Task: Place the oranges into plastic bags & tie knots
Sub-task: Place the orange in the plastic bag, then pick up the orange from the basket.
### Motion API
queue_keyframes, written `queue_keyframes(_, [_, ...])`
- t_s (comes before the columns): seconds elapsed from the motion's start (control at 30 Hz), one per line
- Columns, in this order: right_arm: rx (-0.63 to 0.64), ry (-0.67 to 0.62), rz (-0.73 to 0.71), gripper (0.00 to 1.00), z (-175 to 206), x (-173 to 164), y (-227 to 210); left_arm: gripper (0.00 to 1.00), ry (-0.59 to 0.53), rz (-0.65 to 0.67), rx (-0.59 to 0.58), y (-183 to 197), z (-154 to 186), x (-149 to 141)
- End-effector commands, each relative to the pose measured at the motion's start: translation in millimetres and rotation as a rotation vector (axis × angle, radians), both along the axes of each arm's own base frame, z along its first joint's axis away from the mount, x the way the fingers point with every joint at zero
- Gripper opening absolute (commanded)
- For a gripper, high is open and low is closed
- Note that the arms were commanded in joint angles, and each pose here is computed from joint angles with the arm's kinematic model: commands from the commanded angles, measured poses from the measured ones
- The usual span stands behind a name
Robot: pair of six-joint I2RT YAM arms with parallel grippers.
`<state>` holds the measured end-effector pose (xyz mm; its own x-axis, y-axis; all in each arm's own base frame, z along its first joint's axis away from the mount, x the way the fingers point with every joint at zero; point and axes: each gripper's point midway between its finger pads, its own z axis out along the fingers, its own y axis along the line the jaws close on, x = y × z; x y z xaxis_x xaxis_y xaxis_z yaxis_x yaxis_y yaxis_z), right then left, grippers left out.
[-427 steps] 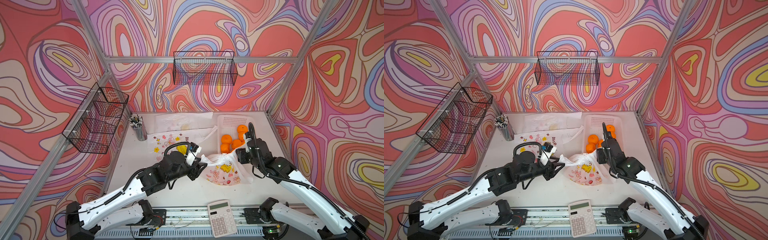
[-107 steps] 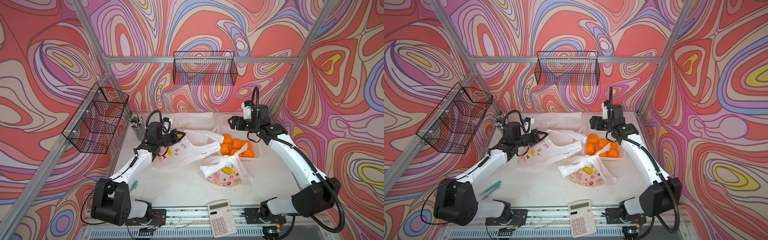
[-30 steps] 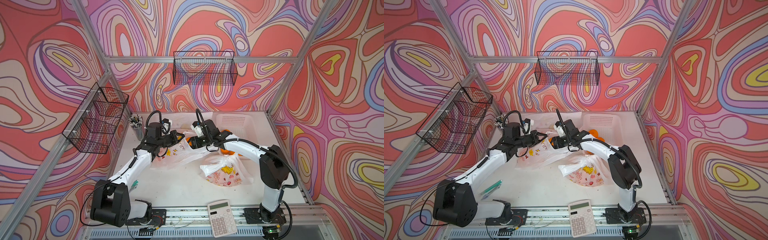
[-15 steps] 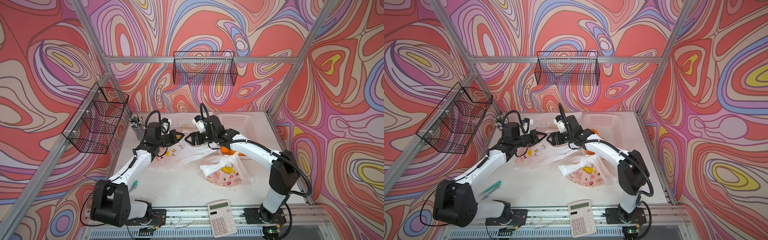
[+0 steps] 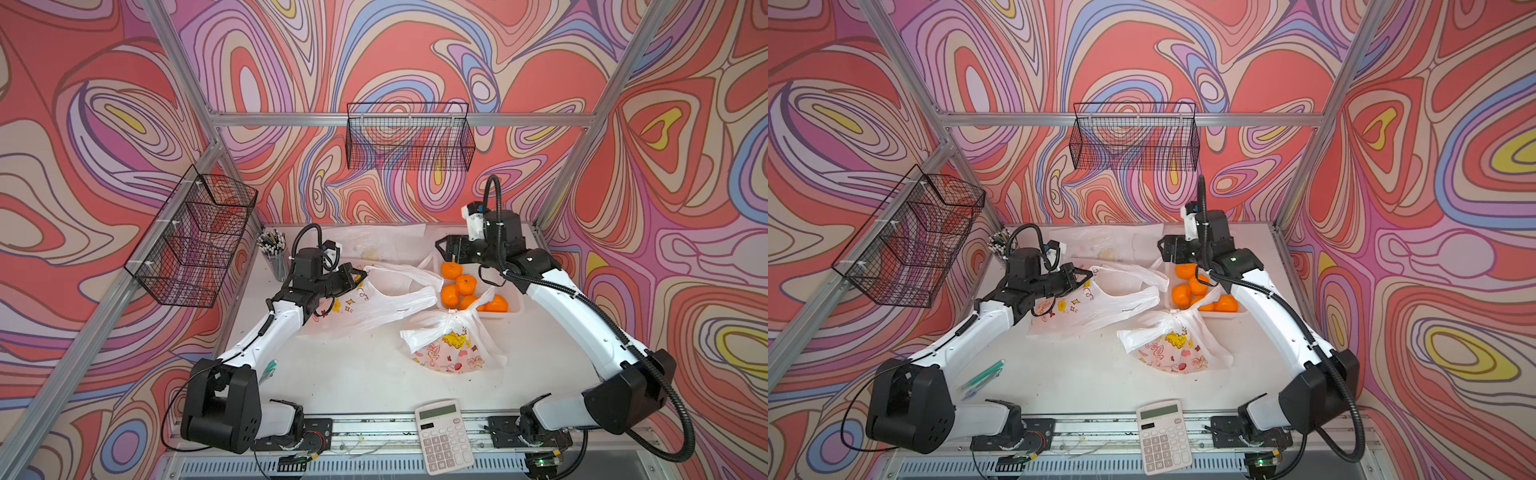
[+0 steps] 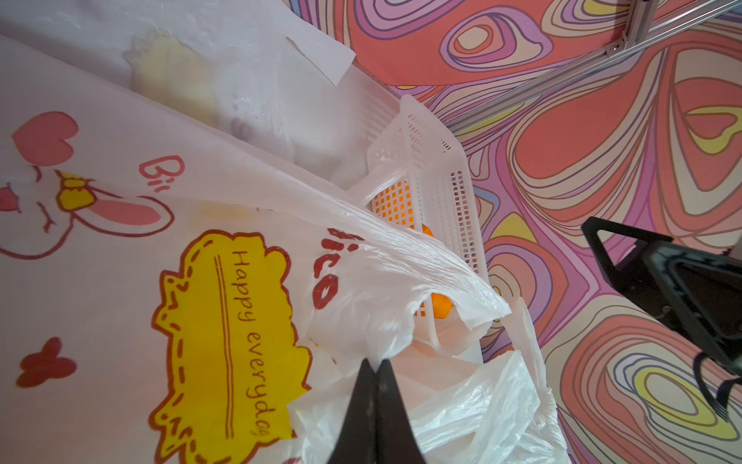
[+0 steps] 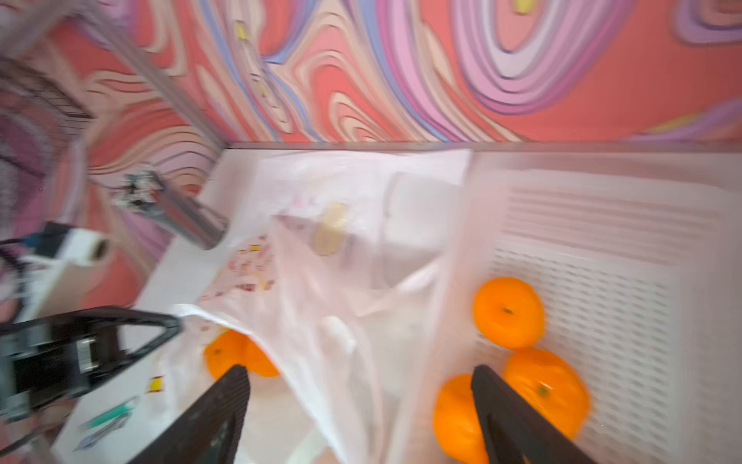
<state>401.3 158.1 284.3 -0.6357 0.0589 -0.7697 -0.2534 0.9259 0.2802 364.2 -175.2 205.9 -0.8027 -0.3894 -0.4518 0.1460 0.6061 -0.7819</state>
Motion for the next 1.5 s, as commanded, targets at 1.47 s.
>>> queue_keyframes(1.47, [-0.394,0.779,-0.405,0.69,-243.5,-55.3,-228.7,0.00,0.001,0.001,0.058,6.9,5.0,-3.3])
